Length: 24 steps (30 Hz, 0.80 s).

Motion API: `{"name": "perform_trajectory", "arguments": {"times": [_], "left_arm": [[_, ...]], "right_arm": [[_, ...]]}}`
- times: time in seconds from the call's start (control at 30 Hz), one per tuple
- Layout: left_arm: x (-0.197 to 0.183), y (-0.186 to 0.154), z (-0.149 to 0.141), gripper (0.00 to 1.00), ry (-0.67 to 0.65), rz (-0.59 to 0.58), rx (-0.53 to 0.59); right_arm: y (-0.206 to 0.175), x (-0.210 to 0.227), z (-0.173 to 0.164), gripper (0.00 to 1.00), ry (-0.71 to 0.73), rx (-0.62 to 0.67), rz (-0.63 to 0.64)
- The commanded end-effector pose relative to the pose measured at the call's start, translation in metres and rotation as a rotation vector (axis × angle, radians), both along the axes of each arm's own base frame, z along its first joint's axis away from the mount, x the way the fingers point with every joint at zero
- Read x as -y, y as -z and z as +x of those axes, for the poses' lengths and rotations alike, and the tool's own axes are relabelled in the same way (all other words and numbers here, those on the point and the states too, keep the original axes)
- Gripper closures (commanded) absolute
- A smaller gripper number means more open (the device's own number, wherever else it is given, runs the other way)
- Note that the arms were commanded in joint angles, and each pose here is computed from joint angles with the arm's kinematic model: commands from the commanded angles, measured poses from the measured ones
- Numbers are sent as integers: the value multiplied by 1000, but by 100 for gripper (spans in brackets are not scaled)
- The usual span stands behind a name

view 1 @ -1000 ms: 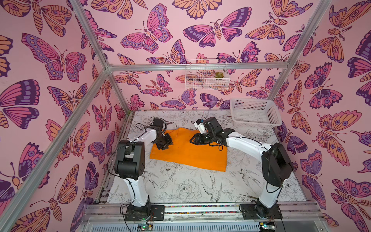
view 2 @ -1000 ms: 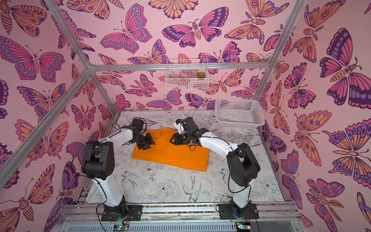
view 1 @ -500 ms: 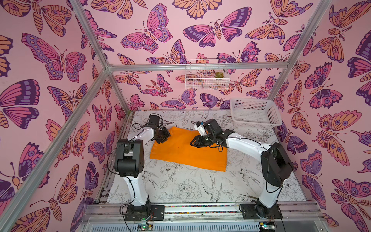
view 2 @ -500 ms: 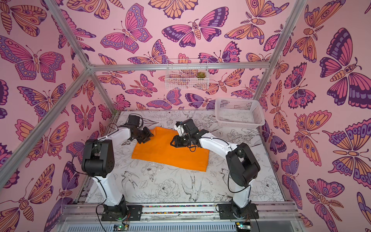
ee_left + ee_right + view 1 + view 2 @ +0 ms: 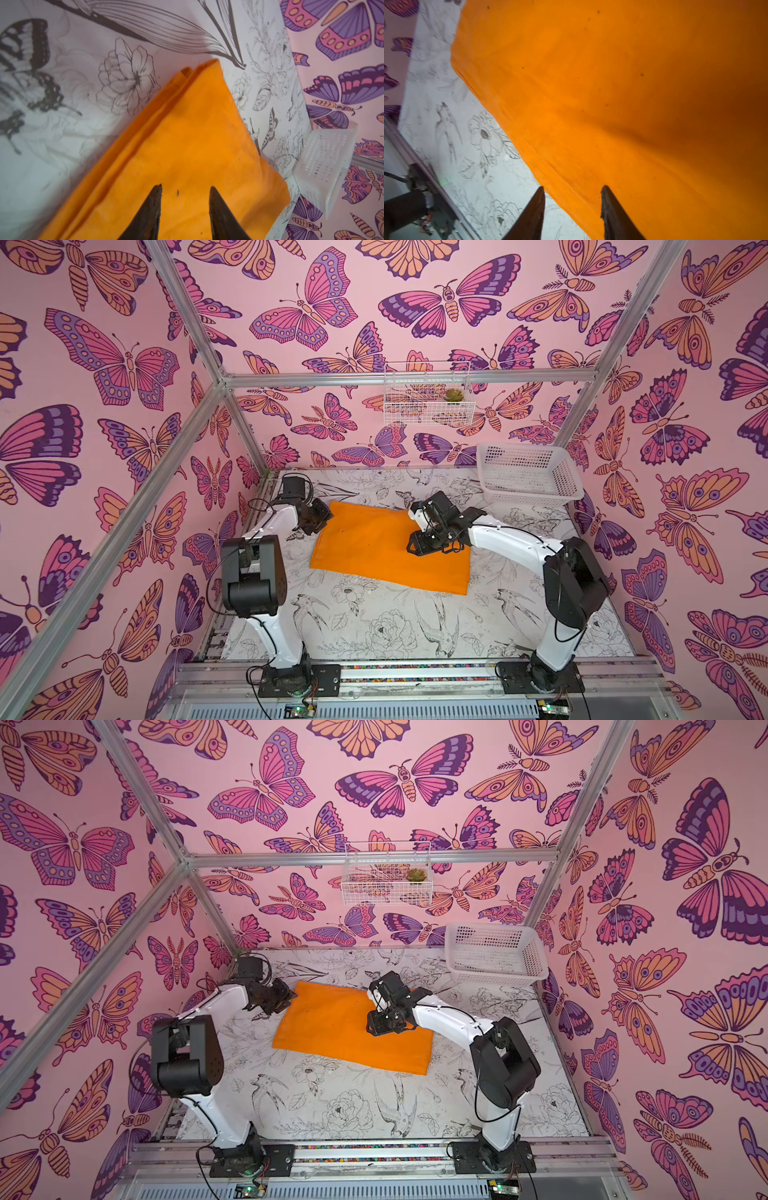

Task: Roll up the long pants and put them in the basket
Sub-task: Fold the long pant at the center of the board.

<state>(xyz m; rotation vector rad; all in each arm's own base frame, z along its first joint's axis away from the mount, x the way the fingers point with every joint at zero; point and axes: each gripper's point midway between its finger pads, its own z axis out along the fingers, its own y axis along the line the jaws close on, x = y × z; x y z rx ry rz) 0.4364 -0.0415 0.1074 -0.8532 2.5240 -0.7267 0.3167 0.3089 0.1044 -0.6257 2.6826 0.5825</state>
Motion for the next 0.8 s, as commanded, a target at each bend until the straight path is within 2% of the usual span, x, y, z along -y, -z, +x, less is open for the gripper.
{"name": "perform_trajectory", "arguments": {"times": [0.0, 0.13, 0.33, 0.7, 0.77], "left_arm": [[19, -8, -43, 60, 85, 27, -42], [35, 2, -76, 60, 113, 11, -92], [52, 27, -102, 60, 137, -12, -168], [60, 38, -94, 60, 143, -45, -162], [60, 40, -93, 60, 143, -41, -164]], "right_arm": [[1, 16, -21, 51, -124, 61, -221], [22, 12, -34, 50, -188, 61, -332], [52, 11, -36, 51, -189, 63, -375], [72, 15, -21, 56, -164, 84, -449], [75, 15, -20, 62, -161, 86, -456]]}}
